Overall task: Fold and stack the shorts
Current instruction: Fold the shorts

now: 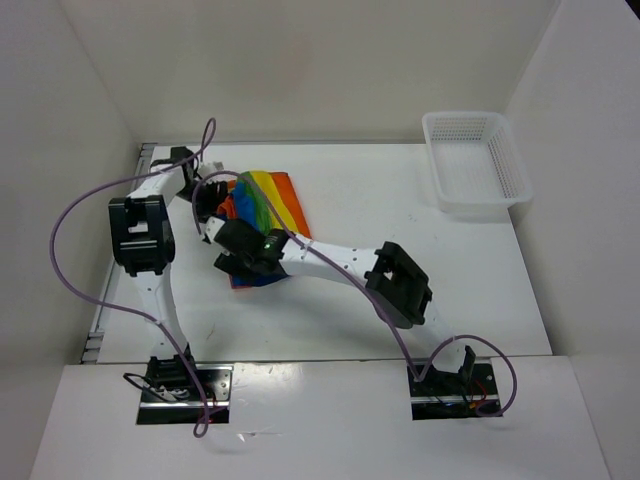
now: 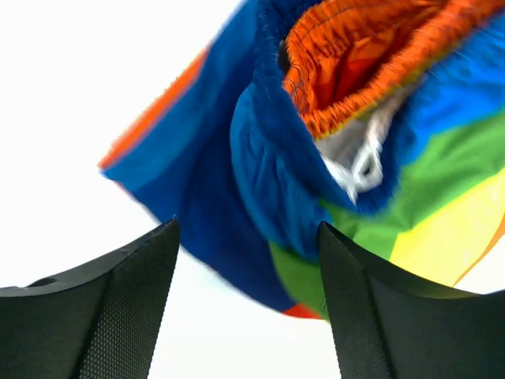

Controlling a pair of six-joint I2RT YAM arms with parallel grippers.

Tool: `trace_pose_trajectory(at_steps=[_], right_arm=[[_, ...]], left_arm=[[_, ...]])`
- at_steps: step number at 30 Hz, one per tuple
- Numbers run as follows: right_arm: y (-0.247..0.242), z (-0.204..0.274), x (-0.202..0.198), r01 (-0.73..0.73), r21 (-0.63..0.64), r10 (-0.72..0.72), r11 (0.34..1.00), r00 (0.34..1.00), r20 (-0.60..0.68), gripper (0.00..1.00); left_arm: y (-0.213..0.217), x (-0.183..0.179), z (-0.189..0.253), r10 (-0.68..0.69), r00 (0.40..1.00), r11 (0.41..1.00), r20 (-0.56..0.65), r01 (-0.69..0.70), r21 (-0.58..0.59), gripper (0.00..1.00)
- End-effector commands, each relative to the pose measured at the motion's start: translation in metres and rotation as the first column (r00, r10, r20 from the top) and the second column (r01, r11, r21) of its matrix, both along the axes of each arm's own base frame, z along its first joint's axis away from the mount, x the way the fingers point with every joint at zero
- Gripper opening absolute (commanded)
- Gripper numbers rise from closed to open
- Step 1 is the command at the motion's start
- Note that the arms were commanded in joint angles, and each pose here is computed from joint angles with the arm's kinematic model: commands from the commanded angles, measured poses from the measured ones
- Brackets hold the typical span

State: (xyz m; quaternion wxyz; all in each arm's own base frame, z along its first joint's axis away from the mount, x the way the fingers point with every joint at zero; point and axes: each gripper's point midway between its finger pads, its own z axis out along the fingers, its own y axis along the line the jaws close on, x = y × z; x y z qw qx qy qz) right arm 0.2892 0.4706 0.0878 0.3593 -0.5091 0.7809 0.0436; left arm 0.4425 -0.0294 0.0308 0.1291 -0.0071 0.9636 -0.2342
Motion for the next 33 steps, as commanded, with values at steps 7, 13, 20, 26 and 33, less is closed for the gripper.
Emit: trace_pose_trajectory(at_steps=[7,13,20,26,33], right_arm=[[0.019,0.182,-0.031,-0.019,0.587,0.035,0.809,0.999,-0.015,0.86],[-0.075,0.131,0.071,0.406,0.597,-0.352,0.692,0.912,-0.212,0.52],[-0.096,0.051,0.104,0.522,0.475,-0.428,0.708,0.853,-0.299,0.52],[-0.098,-0.02,0.09,0.608,0.345,-0.454,0.715,0.779,-0.433,0.65],[-0.126,-0.049,0.077,0.712,0.304,-0.494,0.633,0.674,-0.549,0.7]], left_arm=[[0.056,0.056,0.081,0.053,0.966,0.983,0.253,-0.095,0.156,0.69],[0.073,0.058,0.126,0.075,0.929,0.967,0.362,-0.157,0.203,0.75],[0.013,0.019,0.099,-0.025,0.973,0.984,0.229,-0.016,0.177,0.85],[0.028,0.007,0.03,-0.002,0.992,0.967,0.124,-0.03,0.254,0.85],[0.045,0.022,0.026,0.019,0.985,0.939,0.171,-0.076,0.335,0.61]])
